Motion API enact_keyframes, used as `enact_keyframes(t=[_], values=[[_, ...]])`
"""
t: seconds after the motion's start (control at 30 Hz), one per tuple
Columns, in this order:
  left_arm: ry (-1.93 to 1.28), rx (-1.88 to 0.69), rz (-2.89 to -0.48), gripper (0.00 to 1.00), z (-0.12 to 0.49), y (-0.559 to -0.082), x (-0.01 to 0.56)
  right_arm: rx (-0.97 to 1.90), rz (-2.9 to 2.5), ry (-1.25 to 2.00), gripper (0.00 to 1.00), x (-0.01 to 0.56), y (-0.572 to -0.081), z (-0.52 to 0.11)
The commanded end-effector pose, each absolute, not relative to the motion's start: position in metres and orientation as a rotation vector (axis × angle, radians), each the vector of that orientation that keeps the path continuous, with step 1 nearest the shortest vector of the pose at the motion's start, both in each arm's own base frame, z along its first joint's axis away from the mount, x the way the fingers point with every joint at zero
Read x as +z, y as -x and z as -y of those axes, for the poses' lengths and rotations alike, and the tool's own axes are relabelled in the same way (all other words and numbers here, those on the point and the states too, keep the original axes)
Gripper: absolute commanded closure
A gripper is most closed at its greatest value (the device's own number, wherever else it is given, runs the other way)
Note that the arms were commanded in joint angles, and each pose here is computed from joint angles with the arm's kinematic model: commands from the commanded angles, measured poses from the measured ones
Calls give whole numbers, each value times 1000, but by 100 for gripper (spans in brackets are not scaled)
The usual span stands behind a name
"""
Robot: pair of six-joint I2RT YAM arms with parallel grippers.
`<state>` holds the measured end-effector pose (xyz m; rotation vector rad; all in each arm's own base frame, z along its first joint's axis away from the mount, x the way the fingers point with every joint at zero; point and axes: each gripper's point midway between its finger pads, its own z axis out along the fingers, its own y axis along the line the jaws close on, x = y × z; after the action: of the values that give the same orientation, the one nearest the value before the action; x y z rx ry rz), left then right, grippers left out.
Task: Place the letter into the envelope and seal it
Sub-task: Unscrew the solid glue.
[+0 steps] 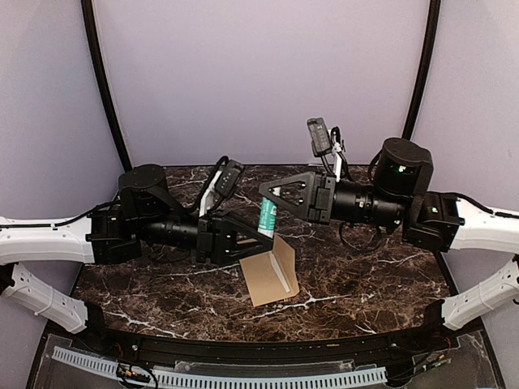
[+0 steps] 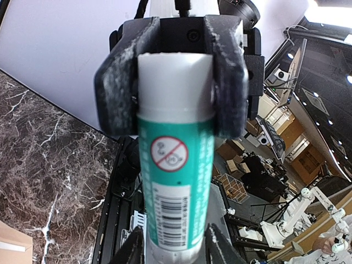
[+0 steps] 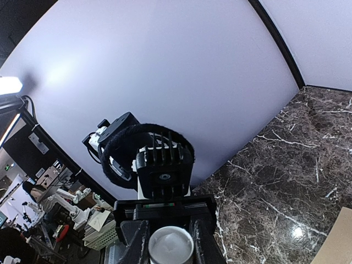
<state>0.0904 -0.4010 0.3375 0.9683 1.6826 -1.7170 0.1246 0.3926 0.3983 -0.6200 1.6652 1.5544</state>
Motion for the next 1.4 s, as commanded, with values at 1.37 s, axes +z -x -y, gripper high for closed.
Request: enact_keyframes(t=[1.37], values=[[-529,-1354,-1911,98,378,-159,309,1084,-2032,388,90,328,-173,-401]])
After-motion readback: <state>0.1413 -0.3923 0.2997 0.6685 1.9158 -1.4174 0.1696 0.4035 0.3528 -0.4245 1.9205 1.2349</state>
